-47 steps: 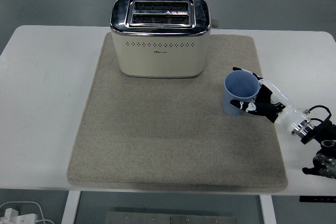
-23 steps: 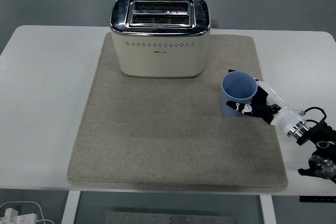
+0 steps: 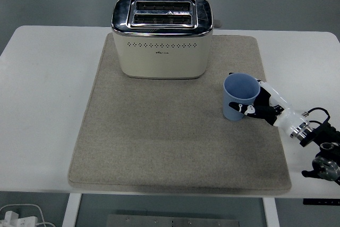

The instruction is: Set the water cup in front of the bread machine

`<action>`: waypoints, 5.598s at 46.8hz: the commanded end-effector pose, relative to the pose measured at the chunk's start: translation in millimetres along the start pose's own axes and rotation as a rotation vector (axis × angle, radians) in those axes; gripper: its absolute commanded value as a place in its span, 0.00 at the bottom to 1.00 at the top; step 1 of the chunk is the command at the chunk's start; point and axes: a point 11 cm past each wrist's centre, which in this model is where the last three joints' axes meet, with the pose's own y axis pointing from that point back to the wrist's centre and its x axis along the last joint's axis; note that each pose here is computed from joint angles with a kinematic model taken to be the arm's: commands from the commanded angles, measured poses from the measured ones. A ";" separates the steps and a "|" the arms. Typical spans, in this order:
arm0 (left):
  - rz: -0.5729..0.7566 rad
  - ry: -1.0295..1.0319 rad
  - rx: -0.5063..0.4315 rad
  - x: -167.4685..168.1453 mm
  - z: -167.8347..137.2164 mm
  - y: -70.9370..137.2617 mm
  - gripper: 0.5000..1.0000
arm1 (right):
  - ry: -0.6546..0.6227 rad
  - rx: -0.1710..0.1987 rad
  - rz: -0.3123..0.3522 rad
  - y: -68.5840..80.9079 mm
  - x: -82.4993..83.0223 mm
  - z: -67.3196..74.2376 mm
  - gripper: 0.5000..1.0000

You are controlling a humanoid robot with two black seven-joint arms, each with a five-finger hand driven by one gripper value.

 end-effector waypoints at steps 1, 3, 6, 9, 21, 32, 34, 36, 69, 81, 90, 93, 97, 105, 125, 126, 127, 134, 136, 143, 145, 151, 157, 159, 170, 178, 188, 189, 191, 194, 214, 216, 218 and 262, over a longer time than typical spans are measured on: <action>-0.001 -0.001 0.000 -0.2 -0.1 0.0 1.00 | 0.008 0.013 -0.002 -4.6 1.1 -6.2 0.00; -0.001 -0.001 0.000 -0.2 -0.1 0.0 1.00 | 0.011 0.020 -0.003 -7.1 1.2 -9.0 0.00; -0.001 -0.001 -0.001 -0.2 0.1 0.0 1.00 | 0.009 0.030 -0.008 -10.7 -0.2 -12.5 0.00; -0.001 -0.001 0.000 -0.2 -0.1 0.0 1.00 | -0.004 0.045 -0.029 -19.9 -11.1 -13.8 0.00; -0.001 -0.001 0.000 -0.2 -0.1 0.0 1.00 | 0.006 0.050 -0.055 -32.1 -25.7 -14.6 0.00; -0.001 0.000 0.000 -0.2 0.0 0.0 1.00 | 0.010 0.063 -0.085 -47.2 -45.1 -16.0 0.00; -0.001 -0.001 0.000 -0.2 -0.1 0.0 1.00 | 0.012 0.063 -0.088 -48.9 -47.7 -15.6 0.00; -0.001 -0.001 0.000 -0.2 -0.1 0.0 1.00 | 0.015 0.065 -0.092 -51.2 -49.9 -16.4 0.00; -0.002 -0.001 0.000 -0.7 -0.1 0.0 1.00 | 0.041 0.084 -0.131 -91.8 -84.4 -18.2 0.00; -0.002 -0.001 0.000 -0.7 -0.1 0.0 1.00 | 0.040 0.082 -0.143 -99.8 -91.3 -19.5 0.00; -0.005 -0.001 0.000 -1.8 -0.1 -0.1 1.00 | 0.035 0.086 -0.144 -108.0 -100.0 -18.0 0.00; -0.004 -0.001 0.000 -1.2 -0.1 -0.1 1.00 | 0.025 0.089 -0.153 -111.6 -108.0 -16.8 0.00; -0.004 -0.001 0.000 -1.2 -0.1 -0.1 1.00 | 0.026 0.090 -0.153 -114.5 -109.9 -17.1 0.00; -0.002 0.000 0.000 -0.7 0.0 0.0 1.00 | 0.031 0.087 -0.149 -117.7 -110.0 -15.6 0.00; -0.004 -0.001 0.000 -1.2 -0.1 -0.1 1.00 | 0.023 0.085 -0.145 -116.4 -110.8 -13.4 0.00; -0.004 -0.001 0.000 -1.2 -0.1 -0.1 1.00 | 0.021 0.084 -0.146 -116.1 -111.0 -12.7 0.00; -0.005 -0.001 -0.001 -1.8 0.0 -0.1 1.00 | 0.021 0.084 -0.146 -116.0 -111.0 -12.7 0.00; -0.004 -0.001 0.000 -1.2 -0.1 -0.1 1.00 | 0.023 0.079 -0.141 -113.9 -107.3 -11.7 0.00; -0.004 -0.001 -0.001 -1.2 0.1 -0.1 1.00 | 0.025 0.076 -0.135 -112.3 -104.0 -10.6 0.00; -0.005 -0.001 0.000 -1.8 -0.1 -0.1 1.00 | 0.029 0.075 -0.127 -111.0 -99.6 -11.1 0.00; -0.005 -0.001 0.000 -1.8 -0.1 -0.1 1.00 | 0.031 0.076 -0.124 -110.4 -97.7 -11.7 0.00; -0.005 -0.001 0.000 -1.8 -0.1 -0.1 1.00 | 0.017 0.072 -0.123 -109.3 -102.2 -7.6 0.00; -0.004 -0.001 0.000 -1.2 -0.1 -0.1 1.00 | 0.008 0.075 -0.116 -109.7 -104.3 -6.6 0.00; -0.004 -0.001 0.000 -1.2 -0.1 -0.1 1.00 | 0.009 0.074 -0.107 -109.4 -104.1 -5.8 0.00; -0.005 -0.001 0.000 -1.8 -0.1 -0.1 1.00 | 0.009 0.079 -0.095 -113.1 -112.8 -4.3 0.09; -0.004 -0.001 0.000 -1.2 -0.1 -0.1 1.00 | 0.007 0.079 -0.093 -112.9 -112.6 -4.1 0.37; -0.007 -0.003 0.001 -2.3 -0.2 -0.1 1.00 | -0.006 0.082 -0.100 -115.2 -121.6 -3.1 0.62; -0.007 -0.001 0.001 -2.3 -0.2 -0.1 1.00 | -0.004 0.082 -0.098 -115.3 -121.3 -3.1 0.65; -0.007 -0.001 0.001 -2.3 -0.2 -0.1 1.00 | -0.003 0.080 -0.092 -114.6 -120.8 -1.9 0.71; -0.007 -0.001 0.001 -2.3 -0.2 -0.1 1.00 | 0.003 0.077 -0.082 -113.9 -119.3 -0.3 0.73; -0.007 -0.001 0.001 -2.3 -0.2 -0.1 1.00 | 0.009 0.076 -0.067 -113.3 -116.5 0.1 0.78; -0.007 -0.001 0.001 -2.3 -0.2 -0.1 1.00 | 0.013 0.076 -0.062 -113.3 -115.9 0.1 0.78; -0.007 -0.001 0.001 -2.3 -0.2 -0.1 1.00 | 0.015 0.077 -0.056 -113.5 -115.1 -0.3 0.78; -0.004 -0.001 0.033 -1.2 -3.7 0.0 1.00 | 0.000 0.035 -0.011 -92.7 -83.4 10.7 0.84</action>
